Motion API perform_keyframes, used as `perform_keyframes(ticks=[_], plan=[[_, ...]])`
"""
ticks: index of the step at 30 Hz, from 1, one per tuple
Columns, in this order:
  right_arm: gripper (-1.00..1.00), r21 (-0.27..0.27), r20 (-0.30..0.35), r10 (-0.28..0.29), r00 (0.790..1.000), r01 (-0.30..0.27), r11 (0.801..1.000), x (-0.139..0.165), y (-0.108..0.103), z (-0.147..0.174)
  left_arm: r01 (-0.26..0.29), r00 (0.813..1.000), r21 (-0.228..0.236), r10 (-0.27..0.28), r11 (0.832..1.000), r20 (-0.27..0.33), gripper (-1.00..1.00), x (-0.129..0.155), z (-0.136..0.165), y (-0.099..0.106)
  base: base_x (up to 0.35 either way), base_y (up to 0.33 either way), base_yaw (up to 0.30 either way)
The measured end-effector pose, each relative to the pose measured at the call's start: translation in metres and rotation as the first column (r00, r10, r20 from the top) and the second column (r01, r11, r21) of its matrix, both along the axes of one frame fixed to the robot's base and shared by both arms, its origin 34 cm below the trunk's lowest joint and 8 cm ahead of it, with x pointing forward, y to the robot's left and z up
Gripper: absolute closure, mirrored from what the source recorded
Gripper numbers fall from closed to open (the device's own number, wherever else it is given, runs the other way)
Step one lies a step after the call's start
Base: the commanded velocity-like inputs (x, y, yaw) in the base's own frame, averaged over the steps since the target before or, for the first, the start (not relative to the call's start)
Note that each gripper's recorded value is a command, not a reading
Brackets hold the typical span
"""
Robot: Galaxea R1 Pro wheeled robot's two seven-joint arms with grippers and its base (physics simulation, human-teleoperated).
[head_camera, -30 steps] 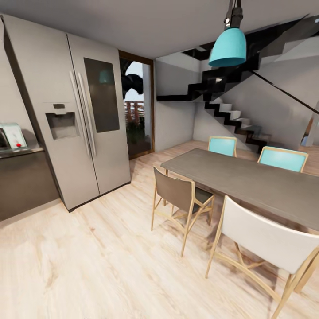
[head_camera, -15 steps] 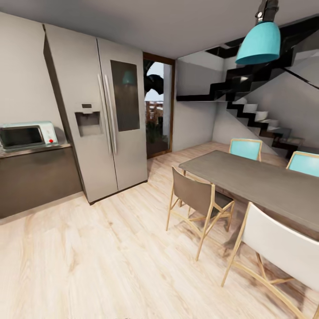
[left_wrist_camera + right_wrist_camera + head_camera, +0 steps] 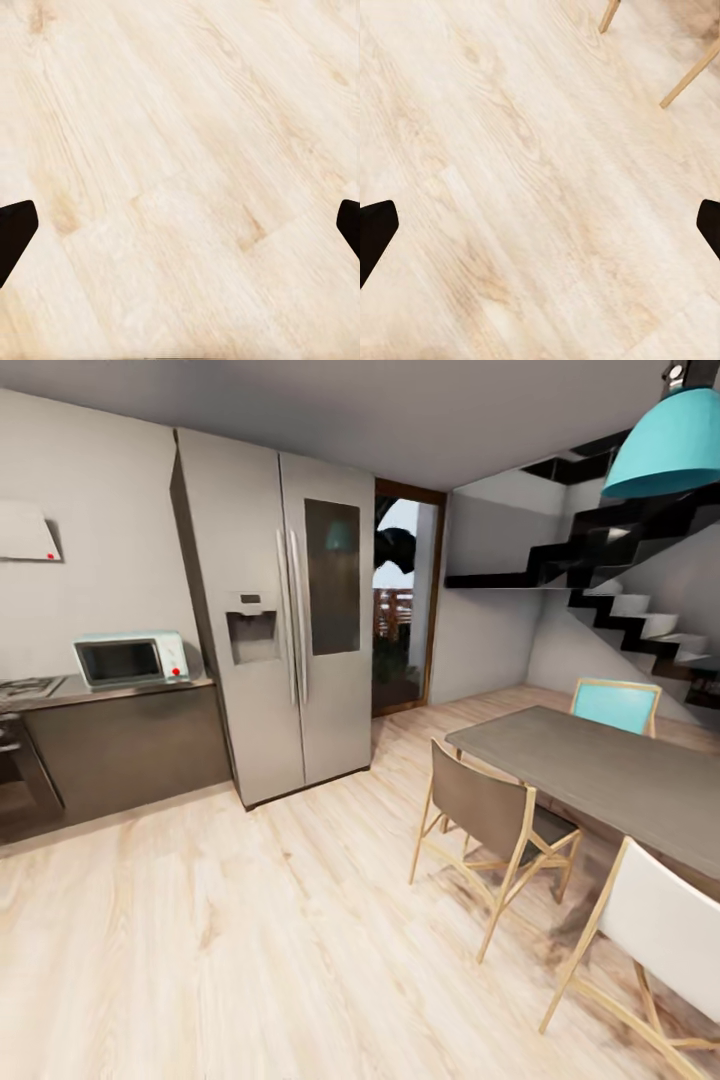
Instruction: Pick up the poster from the kitchen countertop and hang it on one of the wall nails in the kitchen.
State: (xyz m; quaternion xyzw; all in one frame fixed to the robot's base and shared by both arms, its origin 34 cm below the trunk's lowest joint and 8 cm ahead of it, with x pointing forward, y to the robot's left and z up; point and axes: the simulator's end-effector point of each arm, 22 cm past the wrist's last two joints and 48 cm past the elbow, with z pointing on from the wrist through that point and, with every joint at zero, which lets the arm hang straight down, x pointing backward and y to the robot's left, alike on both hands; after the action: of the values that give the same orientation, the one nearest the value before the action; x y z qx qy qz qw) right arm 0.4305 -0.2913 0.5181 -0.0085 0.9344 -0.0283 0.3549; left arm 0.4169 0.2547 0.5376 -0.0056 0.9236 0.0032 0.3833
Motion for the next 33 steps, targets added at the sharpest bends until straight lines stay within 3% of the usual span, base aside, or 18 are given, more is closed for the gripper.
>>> perform_keyframes(ticks=[25, 33], plan=[[-1.0, 0.0, -0.001, 0.002, 1.0, -0.002, 1.0, 0.0, 0.001, 0.0, 0.0, 1.0, 0.0, 0.0, 1.0, 0.0, -1.0, 0.0, 0.0, 0.0, 0.0, 0.0, 0.276], [-1.0, -0.007, -0.066, 0.017, 0.998, -0.017, 1.0, -0.029, -0.002, -0.015, -0.002, 1.0, 0.001, 0.002, 1.0, -0.001, -1.0, 0.0, 0.0, 0.001, 0.153, 0.113, 0.046]])
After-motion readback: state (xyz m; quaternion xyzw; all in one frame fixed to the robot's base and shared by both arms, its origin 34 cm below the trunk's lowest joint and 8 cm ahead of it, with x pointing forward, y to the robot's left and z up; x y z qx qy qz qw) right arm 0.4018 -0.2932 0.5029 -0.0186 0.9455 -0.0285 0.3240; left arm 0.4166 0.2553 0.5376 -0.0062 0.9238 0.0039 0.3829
